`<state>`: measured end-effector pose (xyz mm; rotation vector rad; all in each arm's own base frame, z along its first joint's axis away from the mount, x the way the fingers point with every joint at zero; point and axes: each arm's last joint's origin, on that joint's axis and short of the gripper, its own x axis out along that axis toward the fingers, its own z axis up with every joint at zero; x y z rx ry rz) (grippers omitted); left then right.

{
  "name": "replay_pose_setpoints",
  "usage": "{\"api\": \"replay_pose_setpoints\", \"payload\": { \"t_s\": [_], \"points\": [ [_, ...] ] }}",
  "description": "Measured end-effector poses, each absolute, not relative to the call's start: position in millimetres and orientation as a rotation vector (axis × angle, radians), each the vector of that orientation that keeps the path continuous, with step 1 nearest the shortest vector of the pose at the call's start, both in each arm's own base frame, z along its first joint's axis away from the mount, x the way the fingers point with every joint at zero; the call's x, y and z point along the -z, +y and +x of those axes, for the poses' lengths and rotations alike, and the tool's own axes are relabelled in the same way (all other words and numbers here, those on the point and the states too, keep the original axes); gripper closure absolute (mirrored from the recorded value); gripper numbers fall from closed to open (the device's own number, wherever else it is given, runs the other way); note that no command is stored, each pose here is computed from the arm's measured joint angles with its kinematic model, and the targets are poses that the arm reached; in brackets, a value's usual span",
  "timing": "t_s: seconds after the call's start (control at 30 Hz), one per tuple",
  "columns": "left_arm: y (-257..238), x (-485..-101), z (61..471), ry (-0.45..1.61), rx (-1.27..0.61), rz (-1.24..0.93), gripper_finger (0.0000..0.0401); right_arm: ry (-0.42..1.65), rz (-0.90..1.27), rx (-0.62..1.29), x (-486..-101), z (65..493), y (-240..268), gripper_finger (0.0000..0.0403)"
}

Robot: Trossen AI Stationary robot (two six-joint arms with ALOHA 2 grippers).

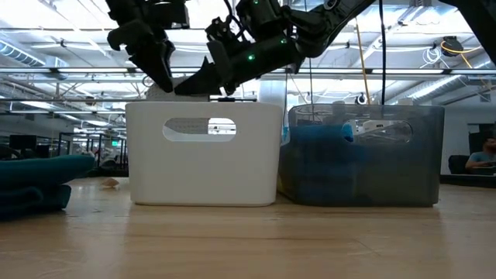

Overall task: Pick & Place Kitchen Items
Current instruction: Put the gray microfiber into the yellow bin

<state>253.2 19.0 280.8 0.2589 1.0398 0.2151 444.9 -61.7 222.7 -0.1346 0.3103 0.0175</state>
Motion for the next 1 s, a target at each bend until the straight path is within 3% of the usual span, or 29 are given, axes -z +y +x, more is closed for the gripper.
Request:
{"api": "replay_pose_setpoints", "payload": {
  "t_s": [0.33,0.7,0.87,1.0],
  "points": [
    [21,-304,241,0.897,-0.297,0.252,0.0315,0.327,-0.153,0.005,-274,415,-68,0.0398],
    [22,-353,197,0.613,-0.352,0.221,0.0314,0.332,-0.109,0.067,-327,342,-76,0.0401],
    [23,-361,189,0.551,-0.363,0.214,0.0313,0.31,-0.055,0.112,-324,310,-79,0.04],
    [23,-361,190,0.544,-0.368,0.2,0.0313,0.316,-0.009,0.14,-301,291,-81,0.04]
  ]
}}
